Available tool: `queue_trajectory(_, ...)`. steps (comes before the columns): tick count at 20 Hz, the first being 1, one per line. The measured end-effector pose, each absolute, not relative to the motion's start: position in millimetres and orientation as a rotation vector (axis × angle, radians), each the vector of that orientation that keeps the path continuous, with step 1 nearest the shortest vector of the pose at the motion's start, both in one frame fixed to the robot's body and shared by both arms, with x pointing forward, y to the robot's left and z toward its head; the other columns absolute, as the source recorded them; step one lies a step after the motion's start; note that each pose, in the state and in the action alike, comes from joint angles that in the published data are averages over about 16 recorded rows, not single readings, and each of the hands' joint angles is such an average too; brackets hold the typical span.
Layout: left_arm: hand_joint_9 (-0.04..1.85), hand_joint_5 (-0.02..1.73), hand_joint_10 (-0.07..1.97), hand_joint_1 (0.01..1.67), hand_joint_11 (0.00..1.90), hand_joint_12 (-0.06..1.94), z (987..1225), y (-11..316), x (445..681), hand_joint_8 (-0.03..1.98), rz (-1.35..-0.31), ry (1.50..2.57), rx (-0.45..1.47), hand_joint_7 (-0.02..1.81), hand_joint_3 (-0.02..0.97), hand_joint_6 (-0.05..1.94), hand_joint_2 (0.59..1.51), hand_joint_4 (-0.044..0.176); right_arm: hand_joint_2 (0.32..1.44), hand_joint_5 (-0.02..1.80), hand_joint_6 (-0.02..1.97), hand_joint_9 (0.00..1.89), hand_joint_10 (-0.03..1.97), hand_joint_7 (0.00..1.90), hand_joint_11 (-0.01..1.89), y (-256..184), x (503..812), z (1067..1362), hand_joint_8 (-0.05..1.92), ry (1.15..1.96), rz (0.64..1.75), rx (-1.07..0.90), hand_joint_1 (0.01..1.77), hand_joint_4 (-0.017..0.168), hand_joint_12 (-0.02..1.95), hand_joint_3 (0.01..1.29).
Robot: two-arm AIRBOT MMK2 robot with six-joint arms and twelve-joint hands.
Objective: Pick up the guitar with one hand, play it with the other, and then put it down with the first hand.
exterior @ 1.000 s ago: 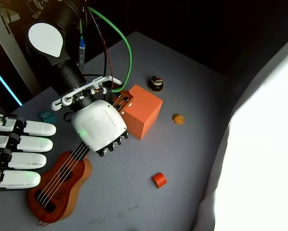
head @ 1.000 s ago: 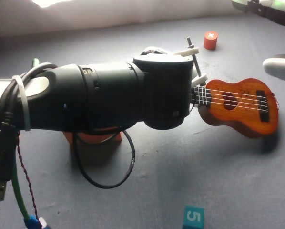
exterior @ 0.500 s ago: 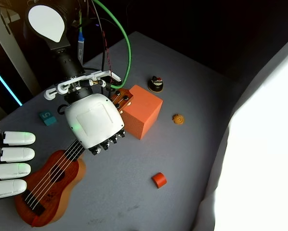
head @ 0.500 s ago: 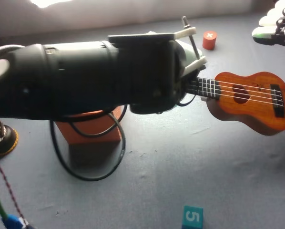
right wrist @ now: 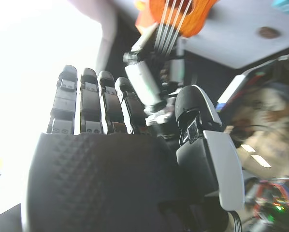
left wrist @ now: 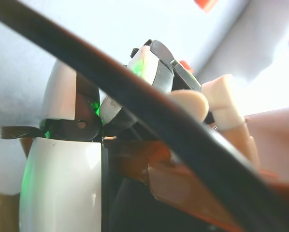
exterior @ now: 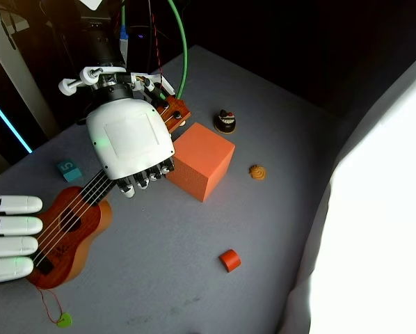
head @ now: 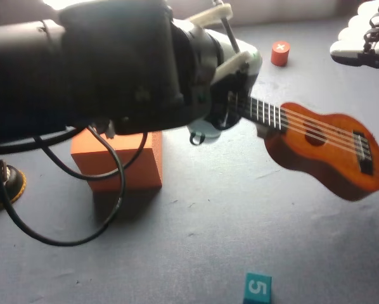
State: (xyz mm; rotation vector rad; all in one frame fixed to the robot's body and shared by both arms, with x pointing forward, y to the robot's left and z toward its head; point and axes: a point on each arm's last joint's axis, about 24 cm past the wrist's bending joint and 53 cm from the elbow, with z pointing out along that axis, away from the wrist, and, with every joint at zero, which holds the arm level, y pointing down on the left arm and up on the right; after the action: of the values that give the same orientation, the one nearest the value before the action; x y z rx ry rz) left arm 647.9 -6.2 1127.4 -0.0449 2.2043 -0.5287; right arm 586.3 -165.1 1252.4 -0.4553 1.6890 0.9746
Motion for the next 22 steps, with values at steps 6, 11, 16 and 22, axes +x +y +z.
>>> queue_trajectory(6, 1.39, 1.22, 1.92, 1.46, 1.44, 1.9, 1142, 0, 644, 1.97, -0.555, 2.194, -0.05, 1.3, -0.016, 1.87, 1.094, -0.002, 1.38, 0.04, 0.03, 0.03, 0.02, 0.02, 0.02, -159, 582, 1242, 0.01, 1.716, 0.941, -0.527, 0.21, 0.003, 0.02, 0.02)
queue_trajectory(11, 1.38, 1.22, 1.92, 1.46, 1.43, 1.9, 1148, 2, 645, 1.97, -0.565, 2.183, -0.046, 1.29, -0.016, 1.87, 1.094, -0.002, 1.38, 0.04, 0.02, 0.03, 0.02, 0.02, 0.02, -155, 585, 1230, 0.01, 1.746, 0.906, -0.547, 0.22, 0.003, 0.02, 0.02)
queue_trajectory(16, 1.38, 1.22, 1.92, 1.46, 1.42, 1.9, 1154, 0, 646, 1.97, -0.571, 2.174, -0.037, 1.29, -0.016, 1.87, 1.095, -0.002, 1.38, 0.03, 0.02, 0.03, 0.02, 0.01, 0.02, -149, 589, 1220, 0.01, 1.767, 0.886, -0.558, 0.19, 0.003, 0.02, 0.02)
queue_trajectory(22, 1.37, 1.22, 1.92, 1.46, 1.41, 1.9, 1159, 1, 648, 1.97, -0.568, 2.168, -0.028, 1.29, -0.016, 1.87, 1.095, -0.002, 1.4, 0.02, 0.01, 0.02, 0.02, 0.01, 0.02, -143, 590, 1211, 0.01, 1.784, 0.874, -0.57, 0.12, 0.002, 0.02, 0.02)
